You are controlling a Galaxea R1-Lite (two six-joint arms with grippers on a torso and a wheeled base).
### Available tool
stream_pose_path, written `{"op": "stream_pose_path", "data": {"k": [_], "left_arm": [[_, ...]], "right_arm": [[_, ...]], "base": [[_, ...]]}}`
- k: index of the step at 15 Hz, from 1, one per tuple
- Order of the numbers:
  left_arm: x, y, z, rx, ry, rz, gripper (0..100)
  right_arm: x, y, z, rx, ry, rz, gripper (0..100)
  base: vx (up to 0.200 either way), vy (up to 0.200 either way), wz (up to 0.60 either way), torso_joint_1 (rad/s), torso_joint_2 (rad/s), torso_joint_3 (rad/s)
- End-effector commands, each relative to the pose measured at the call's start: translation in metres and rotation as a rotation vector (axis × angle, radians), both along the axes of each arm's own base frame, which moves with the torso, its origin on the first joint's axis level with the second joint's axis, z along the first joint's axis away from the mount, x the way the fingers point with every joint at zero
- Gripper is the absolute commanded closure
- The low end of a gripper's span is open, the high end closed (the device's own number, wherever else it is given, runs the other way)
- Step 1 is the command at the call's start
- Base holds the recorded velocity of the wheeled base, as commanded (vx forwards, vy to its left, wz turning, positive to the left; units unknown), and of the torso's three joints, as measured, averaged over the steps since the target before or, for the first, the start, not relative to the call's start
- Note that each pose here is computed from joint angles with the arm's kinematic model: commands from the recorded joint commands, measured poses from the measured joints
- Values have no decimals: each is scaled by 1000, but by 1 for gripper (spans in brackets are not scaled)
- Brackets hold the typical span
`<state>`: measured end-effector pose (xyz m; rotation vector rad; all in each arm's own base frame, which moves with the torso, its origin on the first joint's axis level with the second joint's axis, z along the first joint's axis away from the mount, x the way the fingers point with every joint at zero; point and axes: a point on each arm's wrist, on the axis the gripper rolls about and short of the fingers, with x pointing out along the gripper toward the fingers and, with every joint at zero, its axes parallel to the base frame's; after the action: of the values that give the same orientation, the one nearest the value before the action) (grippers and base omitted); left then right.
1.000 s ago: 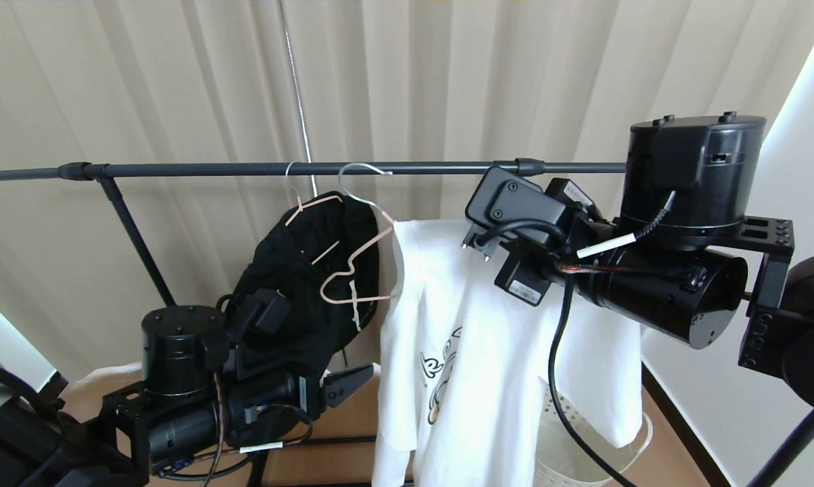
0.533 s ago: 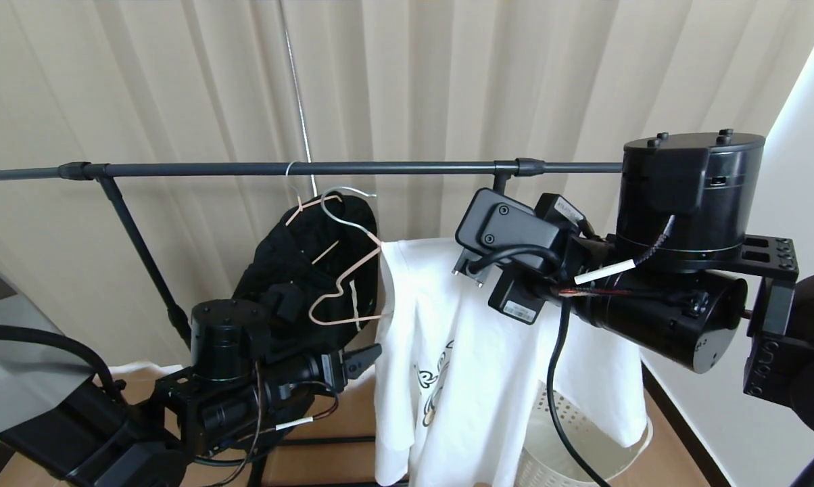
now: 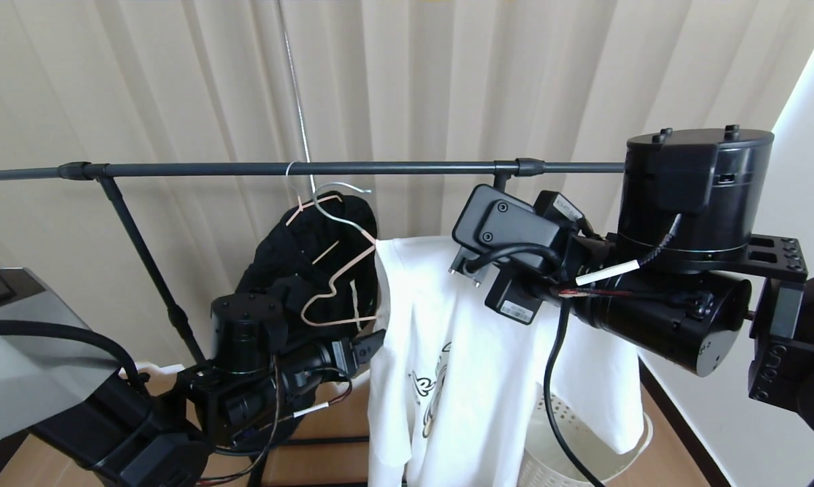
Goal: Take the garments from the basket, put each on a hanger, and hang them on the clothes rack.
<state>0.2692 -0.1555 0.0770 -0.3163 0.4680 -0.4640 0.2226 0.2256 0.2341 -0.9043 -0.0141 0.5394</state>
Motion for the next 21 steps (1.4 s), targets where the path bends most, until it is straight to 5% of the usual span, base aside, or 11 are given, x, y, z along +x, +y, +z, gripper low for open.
{"op": "stream_pose_path", "data": {"k": [1, 4, 12, 16, 21], "left_arm": [[-5, -5, -4, 11, 13, -21, 0], [-13, -5, -11, 88, 8, -66, 0], [-13, -7, -24, 130, 33, -79, 0], [5, -6, -36, 172, 29, 38, 0], [19, 4, -31, 147, 3, 98, 0]], "right_arm": [[0, 1, 3, 9, -9, 1, 100], [2, 3, 13, 33, -32, -1, 100], [-2, -1, 20, 52, -47, -6, 100], [-3, -3, 21, 55, -48, 0, 100], [-5, -4, 19, 50, -41, 3, 100]], "base": [[0, 0, 0, 0, 0, 0], [0, 0, 0, 0, 0, 0], [0, 0, 0, 0, 0, 0], [0, 0, 0, 0, 0, 0], [0, 0, 0, 0, 0, 0]]}}
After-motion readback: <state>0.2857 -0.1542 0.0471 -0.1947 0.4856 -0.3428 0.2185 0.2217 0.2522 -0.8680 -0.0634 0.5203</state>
